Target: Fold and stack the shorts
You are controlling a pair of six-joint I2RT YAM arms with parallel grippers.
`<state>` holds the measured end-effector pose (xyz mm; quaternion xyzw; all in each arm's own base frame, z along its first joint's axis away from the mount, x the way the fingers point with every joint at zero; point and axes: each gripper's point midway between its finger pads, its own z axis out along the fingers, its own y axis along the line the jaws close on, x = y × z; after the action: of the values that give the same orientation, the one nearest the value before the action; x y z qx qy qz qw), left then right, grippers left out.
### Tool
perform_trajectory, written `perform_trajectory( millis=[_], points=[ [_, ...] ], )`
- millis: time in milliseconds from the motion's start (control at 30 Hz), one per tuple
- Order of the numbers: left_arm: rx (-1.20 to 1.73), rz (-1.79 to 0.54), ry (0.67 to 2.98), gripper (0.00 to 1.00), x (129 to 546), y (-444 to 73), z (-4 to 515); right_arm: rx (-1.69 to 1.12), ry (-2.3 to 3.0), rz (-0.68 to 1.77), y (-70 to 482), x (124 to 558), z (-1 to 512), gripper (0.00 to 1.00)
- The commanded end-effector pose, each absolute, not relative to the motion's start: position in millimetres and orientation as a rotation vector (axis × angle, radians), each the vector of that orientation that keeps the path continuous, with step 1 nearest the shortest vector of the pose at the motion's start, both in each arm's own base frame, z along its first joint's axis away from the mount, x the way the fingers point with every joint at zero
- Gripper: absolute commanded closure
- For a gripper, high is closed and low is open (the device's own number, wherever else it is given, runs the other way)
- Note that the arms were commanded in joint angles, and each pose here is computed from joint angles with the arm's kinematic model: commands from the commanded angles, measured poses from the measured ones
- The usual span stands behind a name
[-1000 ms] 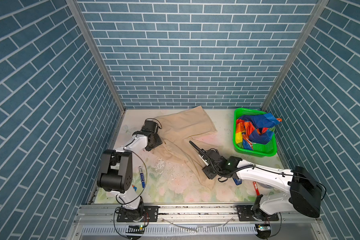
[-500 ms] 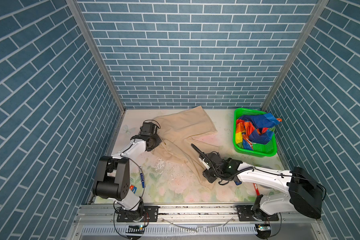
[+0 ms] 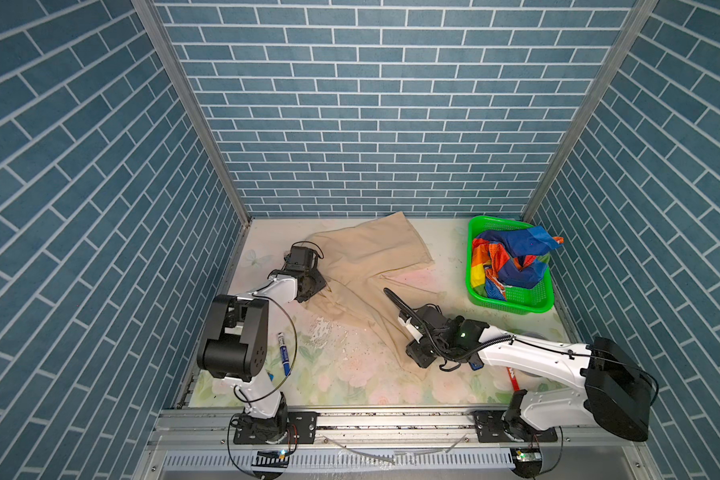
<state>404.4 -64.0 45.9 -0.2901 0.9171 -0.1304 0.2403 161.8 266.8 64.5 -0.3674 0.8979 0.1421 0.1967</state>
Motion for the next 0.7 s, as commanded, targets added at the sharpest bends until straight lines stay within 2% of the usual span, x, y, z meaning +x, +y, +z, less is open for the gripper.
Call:
perform_trajectory(
  millis=[0, 67, 133, 333, 667],
  points=[
    [-0.779, -0.34, 2.496, 0.68, 411, -63, 47, -1.079, 2.574, 0.416, 258, 144, 55, 0.45],
    [-0.778, -0.339, 2.492, 0.86, 410, -62, 47, -1.144, 2.593, 0.388, 257, 135, 51, 0.44],
    [-0.779, -0.33, 2.495, 0.99, 407, -61, 47, -1.188, 2.593, 0.352, 256, 128, 49, 0.44],
    [-0.769, -0.311, 2.498, 1.0, 398, -58, 52, -1.302, 2.578, 0.271, 259, 109, 48, 0.42],
    [-0.767, -0.307, 2.51, 1.0, 385, -56, 53, -1.146, 2.649, 0.179, 259, 119, 17, 0.42]
  ],
)
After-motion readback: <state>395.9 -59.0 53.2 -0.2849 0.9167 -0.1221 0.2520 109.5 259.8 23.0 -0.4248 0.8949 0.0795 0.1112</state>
